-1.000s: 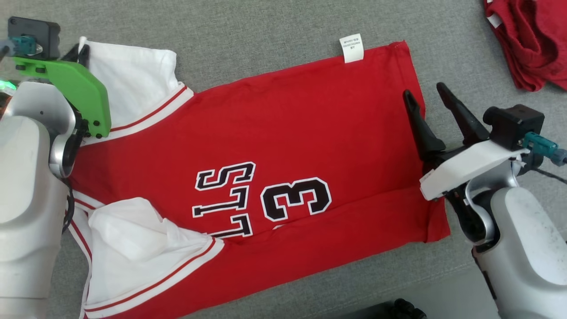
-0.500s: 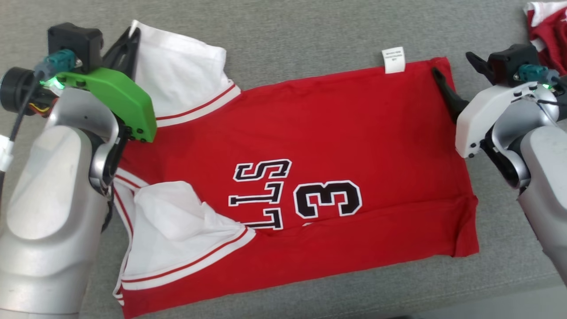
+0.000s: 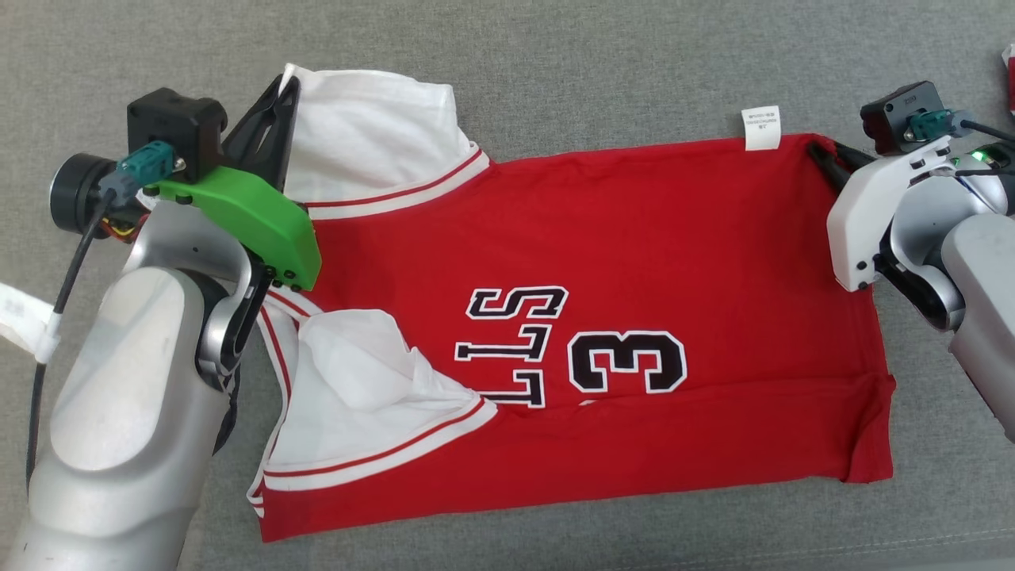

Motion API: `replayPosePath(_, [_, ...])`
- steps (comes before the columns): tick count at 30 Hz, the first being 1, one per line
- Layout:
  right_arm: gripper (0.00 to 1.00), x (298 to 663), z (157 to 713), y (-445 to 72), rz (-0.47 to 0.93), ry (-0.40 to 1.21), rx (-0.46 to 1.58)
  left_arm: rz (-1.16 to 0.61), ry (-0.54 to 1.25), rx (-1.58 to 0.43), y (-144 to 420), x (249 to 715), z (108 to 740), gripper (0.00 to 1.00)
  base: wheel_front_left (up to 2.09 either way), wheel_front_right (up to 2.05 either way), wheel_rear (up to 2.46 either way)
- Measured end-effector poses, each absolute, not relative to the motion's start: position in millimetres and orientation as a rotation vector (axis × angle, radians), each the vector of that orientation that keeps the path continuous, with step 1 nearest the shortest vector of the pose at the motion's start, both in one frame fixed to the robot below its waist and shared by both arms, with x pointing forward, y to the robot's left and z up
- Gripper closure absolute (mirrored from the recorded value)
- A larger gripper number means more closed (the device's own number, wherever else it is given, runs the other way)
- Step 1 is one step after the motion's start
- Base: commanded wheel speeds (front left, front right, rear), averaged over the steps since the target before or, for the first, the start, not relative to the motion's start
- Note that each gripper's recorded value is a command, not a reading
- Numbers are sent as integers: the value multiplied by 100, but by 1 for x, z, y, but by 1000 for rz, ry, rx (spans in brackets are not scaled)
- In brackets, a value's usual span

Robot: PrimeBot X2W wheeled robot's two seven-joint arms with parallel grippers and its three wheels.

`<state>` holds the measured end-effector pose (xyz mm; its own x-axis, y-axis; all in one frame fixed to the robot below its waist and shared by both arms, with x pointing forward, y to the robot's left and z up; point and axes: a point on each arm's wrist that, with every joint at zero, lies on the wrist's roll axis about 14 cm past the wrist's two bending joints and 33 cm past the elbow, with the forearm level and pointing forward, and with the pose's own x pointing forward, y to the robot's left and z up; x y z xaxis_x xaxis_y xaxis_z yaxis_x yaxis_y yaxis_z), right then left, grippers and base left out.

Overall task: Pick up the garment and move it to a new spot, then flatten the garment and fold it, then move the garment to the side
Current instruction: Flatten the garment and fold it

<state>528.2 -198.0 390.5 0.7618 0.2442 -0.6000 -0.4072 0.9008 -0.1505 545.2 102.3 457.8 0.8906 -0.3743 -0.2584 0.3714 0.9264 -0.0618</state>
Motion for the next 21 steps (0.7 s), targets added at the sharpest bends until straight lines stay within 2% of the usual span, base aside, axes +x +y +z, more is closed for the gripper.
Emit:
replayPosePath(3, [100, 530, 398, -199, 358, 569, -278, -376, 239, -23, 105, 540, 465, 100, 0, 0, 0])
replayPosePath(10, [100, 533, 443, -196, 362, 363, -249, -348, 119, -79, 111, 514, 495, 100, 0, 0, 0])
replayPosePath(16, [100, 502, 459, -190, 383, 271, -187, -316, 60, -128, 116, 471, 514, 100, 0, 0, 0])
replayPosePath(21, [100, 469, 460, -191, 379, 254, -140, -275, 80, -172, 122, 431, 514, 100, 0, 0, 0])
